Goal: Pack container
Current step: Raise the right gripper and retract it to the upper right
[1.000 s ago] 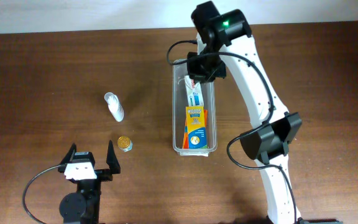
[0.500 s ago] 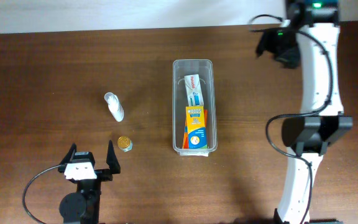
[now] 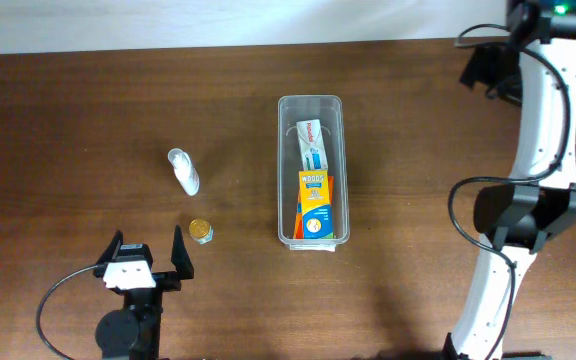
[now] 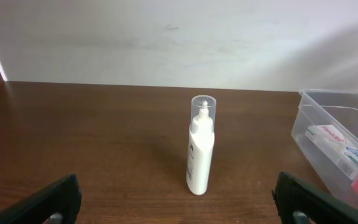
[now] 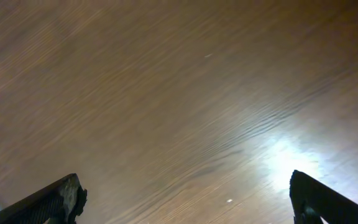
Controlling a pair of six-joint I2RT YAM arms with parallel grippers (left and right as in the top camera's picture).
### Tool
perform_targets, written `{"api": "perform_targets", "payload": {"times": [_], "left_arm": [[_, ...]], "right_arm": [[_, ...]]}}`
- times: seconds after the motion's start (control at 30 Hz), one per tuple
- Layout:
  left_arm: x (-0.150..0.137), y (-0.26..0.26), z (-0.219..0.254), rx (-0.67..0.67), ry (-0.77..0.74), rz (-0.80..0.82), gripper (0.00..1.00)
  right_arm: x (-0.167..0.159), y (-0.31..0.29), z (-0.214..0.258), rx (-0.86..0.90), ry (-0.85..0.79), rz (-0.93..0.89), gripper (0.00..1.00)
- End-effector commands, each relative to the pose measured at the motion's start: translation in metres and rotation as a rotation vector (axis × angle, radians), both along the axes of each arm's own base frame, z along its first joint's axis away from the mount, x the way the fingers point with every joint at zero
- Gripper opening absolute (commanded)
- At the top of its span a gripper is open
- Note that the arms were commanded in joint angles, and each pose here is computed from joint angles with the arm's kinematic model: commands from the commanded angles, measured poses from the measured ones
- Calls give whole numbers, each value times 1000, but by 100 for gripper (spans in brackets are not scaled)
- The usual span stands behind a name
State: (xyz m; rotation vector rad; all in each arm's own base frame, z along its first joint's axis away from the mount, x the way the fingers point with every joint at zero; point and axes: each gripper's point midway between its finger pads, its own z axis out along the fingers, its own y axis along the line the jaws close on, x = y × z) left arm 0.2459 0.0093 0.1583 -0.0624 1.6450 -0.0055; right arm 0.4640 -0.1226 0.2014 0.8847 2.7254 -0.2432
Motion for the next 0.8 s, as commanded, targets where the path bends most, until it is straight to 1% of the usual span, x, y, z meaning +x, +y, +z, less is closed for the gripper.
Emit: {"api": "perform_targets", "payload": {"times": [0.0,0.23,0.63,0.77], "left_arm": [[0,-2,-1,18,2,-12,100],[0,-2,-1,18,1,-12,100],[0,-2,6,20,-27,-12,99],[0,-2,-1,18,0,-13,99]], "right_arm": [[-3,-21,20,-62,-49,-46,98],[10,-33,5,-64,-61,-62,99],[18,-35,8,-71,-98,-63,98],[18,-34,8,-71,-98,-63,98]]}}
